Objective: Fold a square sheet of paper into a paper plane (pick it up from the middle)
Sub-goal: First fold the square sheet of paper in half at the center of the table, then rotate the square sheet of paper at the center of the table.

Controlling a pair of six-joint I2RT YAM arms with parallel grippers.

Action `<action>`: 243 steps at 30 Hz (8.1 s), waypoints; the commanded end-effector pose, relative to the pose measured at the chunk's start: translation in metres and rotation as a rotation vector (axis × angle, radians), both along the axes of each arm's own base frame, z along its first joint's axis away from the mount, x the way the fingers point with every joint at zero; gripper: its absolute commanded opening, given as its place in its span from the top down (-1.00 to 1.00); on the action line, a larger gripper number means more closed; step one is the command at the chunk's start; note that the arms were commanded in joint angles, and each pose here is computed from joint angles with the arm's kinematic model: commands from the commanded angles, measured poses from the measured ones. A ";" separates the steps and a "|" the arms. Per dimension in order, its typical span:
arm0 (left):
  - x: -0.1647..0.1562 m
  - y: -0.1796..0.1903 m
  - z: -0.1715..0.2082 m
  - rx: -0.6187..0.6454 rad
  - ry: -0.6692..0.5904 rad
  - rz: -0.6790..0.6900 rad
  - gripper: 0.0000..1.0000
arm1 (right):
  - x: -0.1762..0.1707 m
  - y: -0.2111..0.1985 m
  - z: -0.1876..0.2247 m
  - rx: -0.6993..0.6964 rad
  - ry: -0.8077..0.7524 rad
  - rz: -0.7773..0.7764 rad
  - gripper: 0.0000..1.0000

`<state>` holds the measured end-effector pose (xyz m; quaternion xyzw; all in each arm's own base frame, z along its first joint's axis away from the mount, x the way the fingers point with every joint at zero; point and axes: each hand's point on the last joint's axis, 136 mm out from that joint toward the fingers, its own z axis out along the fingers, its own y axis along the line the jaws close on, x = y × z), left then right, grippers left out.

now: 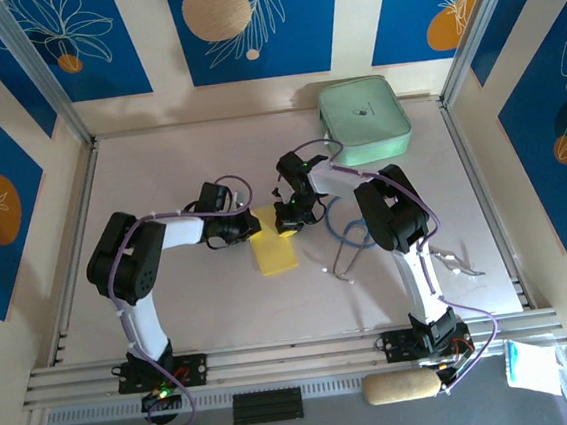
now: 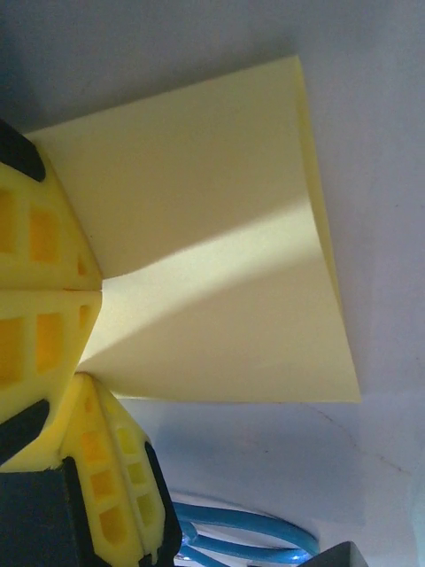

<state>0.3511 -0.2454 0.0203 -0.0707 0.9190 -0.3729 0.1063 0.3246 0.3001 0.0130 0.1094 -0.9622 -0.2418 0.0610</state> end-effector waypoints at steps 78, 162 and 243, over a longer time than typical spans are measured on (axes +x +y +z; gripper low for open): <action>0.047 0.100 0.027 0.156 -0.049 0.173 0.90 | 0.002 -0.036 -0.028 -0.229 0.005 0.126 0.95; -0.004 0.048 -0.063 0.102 0.218 0.291 1.00 | -0.072 0.016 0.004 0.093 0.143 0.008 0.95; 0.068 -0.030 0.073 0.064 -0.148 -0.039 0.16 | -0.007 -0.065 0.046 0.137 -0.016 -0.488 0.10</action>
